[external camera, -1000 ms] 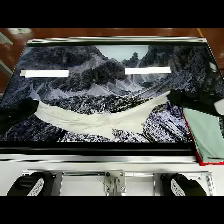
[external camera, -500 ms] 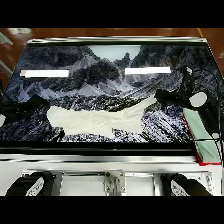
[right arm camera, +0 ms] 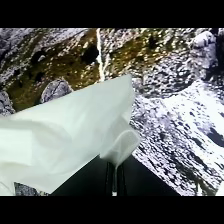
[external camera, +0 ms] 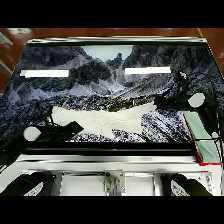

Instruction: Fold the shirts.

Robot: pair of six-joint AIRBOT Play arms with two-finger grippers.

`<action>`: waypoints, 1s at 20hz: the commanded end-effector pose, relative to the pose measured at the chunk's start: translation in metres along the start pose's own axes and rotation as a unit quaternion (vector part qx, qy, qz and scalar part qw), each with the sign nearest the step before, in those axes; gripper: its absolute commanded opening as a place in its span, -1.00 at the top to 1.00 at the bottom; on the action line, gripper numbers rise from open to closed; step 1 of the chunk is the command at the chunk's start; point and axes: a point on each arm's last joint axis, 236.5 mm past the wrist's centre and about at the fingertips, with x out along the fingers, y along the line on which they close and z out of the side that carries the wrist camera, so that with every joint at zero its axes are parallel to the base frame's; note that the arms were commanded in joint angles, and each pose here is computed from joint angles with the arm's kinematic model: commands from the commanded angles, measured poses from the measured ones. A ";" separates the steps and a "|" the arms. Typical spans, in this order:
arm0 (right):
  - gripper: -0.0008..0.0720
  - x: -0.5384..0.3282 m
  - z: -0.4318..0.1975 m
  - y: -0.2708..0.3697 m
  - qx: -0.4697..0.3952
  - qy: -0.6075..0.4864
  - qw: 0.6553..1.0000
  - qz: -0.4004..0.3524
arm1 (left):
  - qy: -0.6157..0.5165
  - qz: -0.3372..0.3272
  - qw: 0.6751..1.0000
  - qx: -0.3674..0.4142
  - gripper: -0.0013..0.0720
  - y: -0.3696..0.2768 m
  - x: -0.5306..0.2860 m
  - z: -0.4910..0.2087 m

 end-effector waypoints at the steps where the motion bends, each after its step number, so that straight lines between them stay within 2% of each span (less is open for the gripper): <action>1: 0.80 0.000 -0.007 -0.002 -0.006 0.014 1.000 -0.004 | 0.007 -0.029 0.998 -0.050 -0.98 -0.014 0.044 -0.029; 5: 0.80 0.000 -0.007 -0.002 -0.006 0.015 1.000 -0.004 | -0.011 -0.036 0.995 -0.097 -0.98 -0.018 0.079 -0.029; 11: 0.80 0.000 -0.008 0.000 -0.004 0.016 1.000 -0.001 | -0.052 -0.040 0.993 -0.099 -0.91 -0.027 0.097 -0.003; 12: 0.80 0.000 -0.009 0.000 -0.004 0.018 1.000 -0.001 | -0.060 -0.044 0.992 -0.098 -0.77 -0.031 0.098 0.003; 13: 0.80 0.000 -0.009 0.000 -0.004 0.019 1.000 -0.001 | -0.067 -0.048 0.992 -0.096 -0.75 -0.035 0.099 0.008; 14: 0.80 0.000 -0.009 0.000 -0.004 0.019 1.000 -0.001 | -0.066 -0.048 0.992 -0.095 -0.56 -0.038 0.101 0.010; 15: 0.80 0.000 -0.009 0.000 -0.004 0.019 1.000 -0.001 | -0.061 -0.045 0.993 -0.095 -0.24 -0.039 0.103 0.009; 17: 0.80 0.000 -0.009 -0.001 -0.005 0.019 1.000 -0.002 | -0.048 -0.039 0.995 -0.072 0.66 -0.040 0.106 0.002; 18: 0.80 0.000 -0.010 -0.001 -0.005 0.020 1.000 -0.002 | -0.043 -0.040 0.997 -0.052 0.82 -0.043 0.104 0.000; 20: 0.80 0.000 -0.010 -0.002 -0.007 0.021 1.000 -0.004 | -0.040 -0.056 0.998 0.001 0.84 -0.057 0.092 -0.002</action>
